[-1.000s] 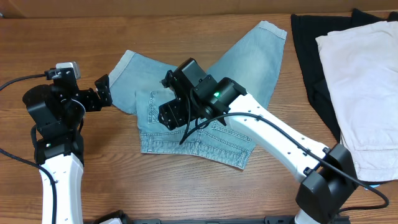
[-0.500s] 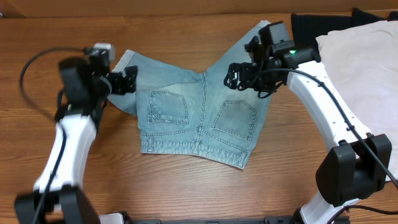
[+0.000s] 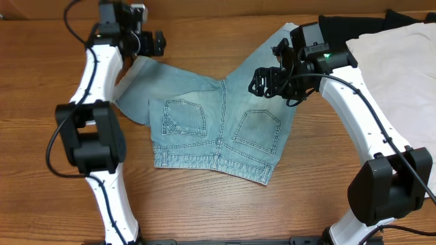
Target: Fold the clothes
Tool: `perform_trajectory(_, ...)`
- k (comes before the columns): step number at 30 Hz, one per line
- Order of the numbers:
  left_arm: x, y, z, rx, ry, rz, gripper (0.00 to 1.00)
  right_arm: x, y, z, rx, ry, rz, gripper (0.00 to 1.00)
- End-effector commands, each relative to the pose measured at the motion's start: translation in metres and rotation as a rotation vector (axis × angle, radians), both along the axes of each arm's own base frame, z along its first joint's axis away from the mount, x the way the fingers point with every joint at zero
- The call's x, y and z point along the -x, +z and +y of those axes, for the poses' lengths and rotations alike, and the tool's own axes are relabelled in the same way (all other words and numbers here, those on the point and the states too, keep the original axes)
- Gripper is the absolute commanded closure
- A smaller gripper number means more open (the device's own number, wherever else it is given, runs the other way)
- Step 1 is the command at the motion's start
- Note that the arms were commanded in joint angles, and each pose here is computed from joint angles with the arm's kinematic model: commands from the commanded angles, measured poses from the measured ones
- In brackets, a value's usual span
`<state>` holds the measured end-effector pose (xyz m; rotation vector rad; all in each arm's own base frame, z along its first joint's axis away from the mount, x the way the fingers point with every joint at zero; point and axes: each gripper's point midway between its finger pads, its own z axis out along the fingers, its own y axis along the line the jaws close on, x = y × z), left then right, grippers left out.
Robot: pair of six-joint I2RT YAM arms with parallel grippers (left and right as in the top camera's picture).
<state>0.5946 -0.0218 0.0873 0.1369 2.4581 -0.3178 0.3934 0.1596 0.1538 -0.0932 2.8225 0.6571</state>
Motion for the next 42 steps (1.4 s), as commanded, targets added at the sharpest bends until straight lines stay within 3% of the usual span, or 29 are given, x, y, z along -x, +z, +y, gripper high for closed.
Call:
perform_trajectory(1,0.000,-0.017,0.001,-0.052,0.005,0.037,0.00,-0.001,0.022,0.004,-0.022,0.016,-0.054,0.00)
perform_trajectory(8,0.009,-0.043,0.025,-0.172,0.085,0.116,0.00,0.001,0.021,0.004,-0.020,0.016,-0.045,0.00)
perform_trajectory(18,0.015,-0.099,0.028,-0.187,0.079,0.201,0.03,0.002,0.020,0.003,-0.019,0.016,-0.042,0.00)
perform_trajectory(20,0.014,-0.103,0.028,-0.187,0.079,0.199,0.19,0.002,0.020,0.003,-0.019,0.016,-0.043,0.00)
perform_trajectory(23,0.002,-0.097,0.027,-0.186,0.083,0.143,0.75,0.002,0.020,0.004,-0.019,0.016,-0.043,0.00)
perform_trajectory(24,-0.003,-0.094,0.027,-0.186,0.085,0.120,0.89,0.002,0.020,0.004,-0.019,0.016,-0.043,0.00)
perform_trajectory(25,-0.010,-0.089,0.026,-0.180,0.095,0.093,0.95,0.002,0.020,0.004,-0.019,0.016,-0.043,0.00)
perform_trajectory(27,-0.019,-0.079,0.023,-0.174,0.099,0.051,0.96,0.002,0.020,0.004,-0.019,0.016,-0.043,0.00)
perform_trajectory(31,-0.040,-0.049,0.016,-0.173,0.096,-0.035,0.96,0.000,0.021,0.004,-0.021,0.016,-0.053,0.00)
perform_trajectory(38,-0.106,0.074,-0.019,-0.144,0.079,-0.450,0.96,-0.004,0.023,0.005,-0.025,0.016,-0.068,0.00)
perform_trajectory(39,-0.112,0.089,-0.030,-0.135,0.069,-0.514,0.91,-0.004,0.023,0.005,-0.026,0.016,-0.068,0.00)
perform_trajectory(40,-0.116,0.104,-0.043,-0.129,0.055,-0.581,0.78,-0.004,0.023,0.005,-0.026,0.015,-0.068,0.00)
perform_trajectory(41,-0.119,0.118,-0.060,-0.116,0.039,-0.642,0.18,-0.004,0.023,0.005,-0.025,0.015,-0.068,0.00)
perform_trajectory(42,-0.119,0.122,-0.067,-0.112,0.031,-0.659,0.00,-0.004,0.023,0.005,-0.025,0.015,-0.068,0.00)
